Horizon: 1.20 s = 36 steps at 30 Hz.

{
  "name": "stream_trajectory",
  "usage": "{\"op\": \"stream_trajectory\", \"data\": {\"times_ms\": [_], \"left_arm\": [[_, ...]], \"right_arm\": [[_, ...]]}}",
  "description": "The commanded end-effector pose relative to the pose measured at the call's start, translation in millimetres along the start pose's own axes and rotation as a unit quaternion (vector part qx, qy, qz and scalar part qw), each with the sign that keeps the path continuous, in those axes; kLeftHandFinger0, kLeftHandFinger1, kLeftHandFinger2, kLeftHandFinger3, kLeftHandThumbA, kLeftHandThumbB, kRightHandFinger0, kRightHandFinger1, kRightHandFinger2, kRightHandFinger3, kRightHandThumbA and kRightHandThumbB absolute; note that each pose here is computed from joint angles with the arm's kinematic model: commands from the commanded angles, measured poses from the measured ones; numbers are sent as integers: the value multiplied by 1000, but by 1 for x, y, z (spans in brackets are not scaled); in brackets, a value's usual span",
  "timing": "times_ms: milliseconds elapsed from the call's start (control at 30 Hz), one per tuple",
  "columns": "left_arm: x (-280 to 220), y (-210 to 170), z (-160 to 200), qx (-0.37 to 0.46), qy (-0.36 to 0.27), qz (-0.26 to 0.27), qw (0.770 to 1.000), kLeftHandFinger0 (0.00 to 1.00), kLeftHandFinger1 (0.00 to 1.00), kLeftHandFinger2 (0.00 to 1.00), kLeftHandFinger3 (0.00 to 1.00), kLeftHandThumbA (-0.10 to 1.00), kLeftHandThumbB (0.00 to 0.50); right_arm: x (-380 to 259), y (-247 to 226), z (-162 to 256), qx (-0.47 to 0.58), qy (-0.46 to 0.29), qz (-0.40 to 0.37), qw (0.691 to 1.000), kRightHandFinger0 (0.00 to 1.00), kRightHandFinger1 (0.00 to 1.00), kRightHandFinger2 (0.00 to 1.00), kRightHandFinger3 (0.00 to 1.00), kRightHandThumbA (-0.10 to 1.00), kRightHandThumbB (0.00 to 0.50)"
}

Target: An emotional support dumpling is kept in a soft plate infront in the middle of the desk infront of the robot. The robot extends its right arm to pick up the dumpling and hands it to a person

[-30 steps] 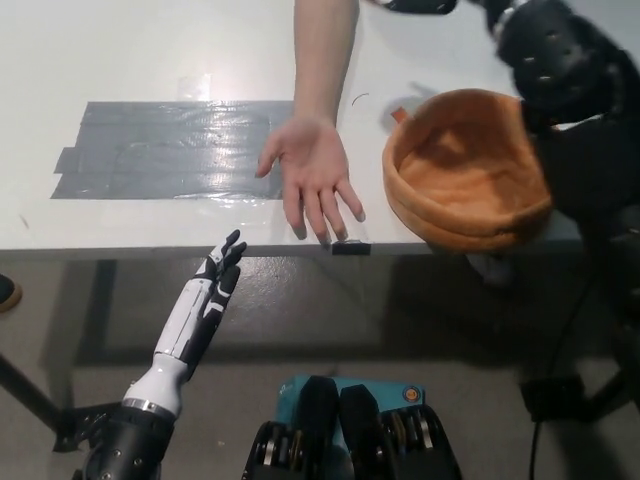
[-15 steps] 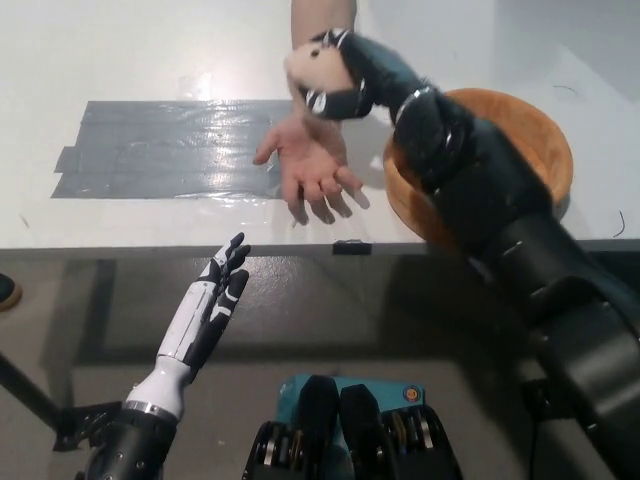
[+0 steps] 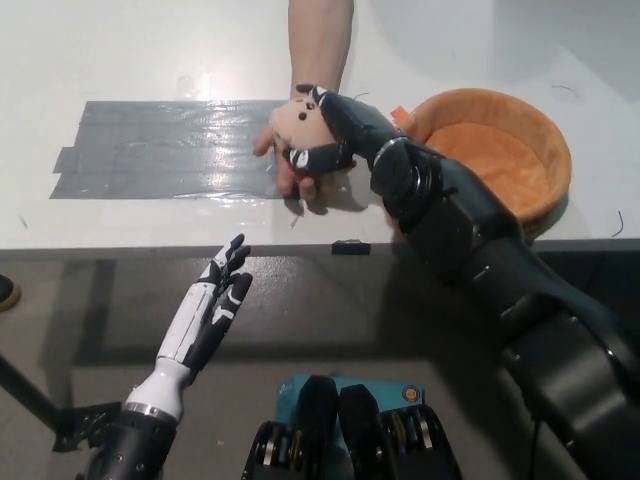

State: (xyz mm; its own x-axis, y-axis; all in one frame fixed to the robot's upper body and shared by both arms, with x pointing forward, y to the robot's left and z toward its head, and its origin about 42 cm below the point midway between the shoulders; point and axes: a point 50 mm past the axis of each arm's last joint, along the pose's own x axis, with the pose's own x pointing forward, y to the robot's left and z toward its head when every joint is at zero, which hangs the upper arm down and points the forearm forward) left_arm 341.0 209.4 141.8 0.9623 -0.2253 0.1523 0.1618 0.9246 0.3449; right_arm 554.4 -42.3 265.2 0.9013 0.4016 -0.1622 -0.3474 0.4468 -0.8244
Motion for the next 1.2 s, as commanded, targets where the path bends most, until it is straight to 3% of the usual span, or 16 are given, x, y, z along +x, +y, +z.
{"op": "stream_trajectory", "data": {"times_ms": [0,233,400,533,667,767,933,1000,1167], "left_arm": [[1,3,10,14,-22,-3,1000,1000,1000,1000,1000,962,8],[-1,0,8,12,-18,0,1000,1000,1000,1000,1000,962,8],[-8,-1,6,3,-15,3,1000,1000,1000,1000,1000,934,5],[-15,1,4,11,-5,3,1000,1000,1000,1000,1000,899,7],[-11,2,5,9,-6,5,1000,1000,1000,1000,1000,835,0],[-13,2,4,8,-1,2,1000,1000,1000,1000,1000,821,0],[-14,2,2,3,-2,3,1000,1000,1000,1000,1000,807,0],[-8,5,6,1,-10,4,1000,1000,1000,1000,1000,778,0],[13,13,16,10,-28,8,1000,1000,1000,1000,1000,771,0]], "right_arm": [[2,-27,15,-19,-5,11,1000,1000,1000,1000,1000,877,500],[-4,-57,21,10,-49,-55,997,1000,1000,1000,1000,995,500],[-16,-71,33,46,-102,-105,988,1000,1000,1000,1000,997,500],[-41,-105,58,69,-156,-167,971,1000,1000,1000,1000,1000,474],[-68,-141,77,59,-204,-203,956,1000,1000,1000,1000,1000,489],[-93,-160,88,83,-252,-215,940,1000,1000,1000,1000,997,449],[-131,-166,95,76,-294,-241,922,1000,1000,1000,1000,1000,497],[-165,-165,98,77,-332,-251,906,1000,1000,1000,1000,991,430],[-234,-147,95,65,-379,-279,880,1000,1000,1000,1000,1000,429]]}}
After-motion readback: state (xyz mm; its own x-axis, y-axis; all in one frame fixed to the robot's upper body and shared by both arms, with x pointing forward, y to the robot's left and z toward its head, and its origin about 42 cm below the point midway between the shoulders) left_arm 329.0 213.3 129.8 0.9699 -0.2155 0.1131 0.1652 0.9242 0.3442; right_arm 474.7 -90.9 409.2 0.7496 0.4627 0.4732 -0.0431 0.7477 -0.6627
